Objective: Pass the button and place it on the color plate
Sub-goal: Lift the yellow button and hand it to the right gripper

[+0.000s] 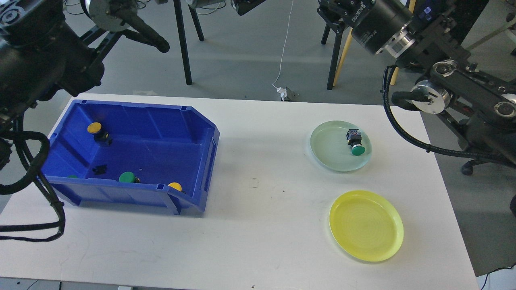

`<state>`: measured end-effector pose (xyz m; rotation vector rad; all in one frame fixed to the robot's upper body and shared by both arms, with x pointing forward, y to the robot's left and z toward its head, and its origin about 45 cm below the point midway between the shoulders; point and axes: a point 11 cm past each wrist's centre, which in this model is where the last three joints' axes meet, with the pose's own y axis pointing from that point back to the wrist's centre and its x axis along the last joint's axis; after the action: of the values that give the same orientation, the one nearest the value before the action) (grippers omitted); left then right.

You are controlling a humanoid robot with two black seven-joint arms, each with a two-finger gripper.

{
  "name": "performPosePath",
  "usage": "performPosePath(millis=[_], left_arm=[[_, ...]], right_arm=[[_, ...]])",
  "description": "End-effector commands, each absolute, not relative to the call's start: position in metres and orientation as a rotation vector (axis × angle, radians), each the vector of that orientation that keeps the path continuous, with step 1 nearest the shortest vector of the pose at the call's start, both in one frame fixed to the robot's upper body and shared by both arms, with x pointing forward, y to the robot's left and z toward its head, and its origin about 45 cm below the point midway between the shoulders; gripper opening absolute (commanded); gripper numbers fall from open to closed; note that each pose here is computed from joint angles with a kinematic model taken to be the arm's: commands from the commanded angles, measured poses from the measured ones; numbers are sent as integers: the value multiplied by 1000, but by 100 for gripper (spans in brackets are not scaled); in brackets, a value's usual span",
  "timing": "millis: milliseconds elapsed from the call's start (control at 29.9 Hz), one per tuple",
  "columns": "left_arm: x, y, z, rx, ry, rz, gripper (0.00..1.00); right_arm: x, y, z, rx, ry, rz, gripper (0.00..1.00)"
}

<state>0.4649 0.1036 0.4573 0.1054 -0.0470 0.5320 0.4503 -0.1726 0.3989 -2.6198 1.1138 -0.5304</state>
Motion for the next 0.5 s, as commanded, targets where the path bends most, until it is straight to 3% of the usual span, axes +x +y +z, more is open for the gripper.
performPosePath(millis=[0, 268, 468], left_arm=[[470, 109, 458, 106, -44, 554, 30], [471, 109, 460, 88, -25, 555, 30], [471, 109, 460, 87, -24, 554, 30]], right_arm=[[450, -173, 399, -2621, 1111, -530, 58], [450, -172, 399, -2622, 1107, -530, 48], [450, -171, 401, -2621, 1105, -535, 30]])
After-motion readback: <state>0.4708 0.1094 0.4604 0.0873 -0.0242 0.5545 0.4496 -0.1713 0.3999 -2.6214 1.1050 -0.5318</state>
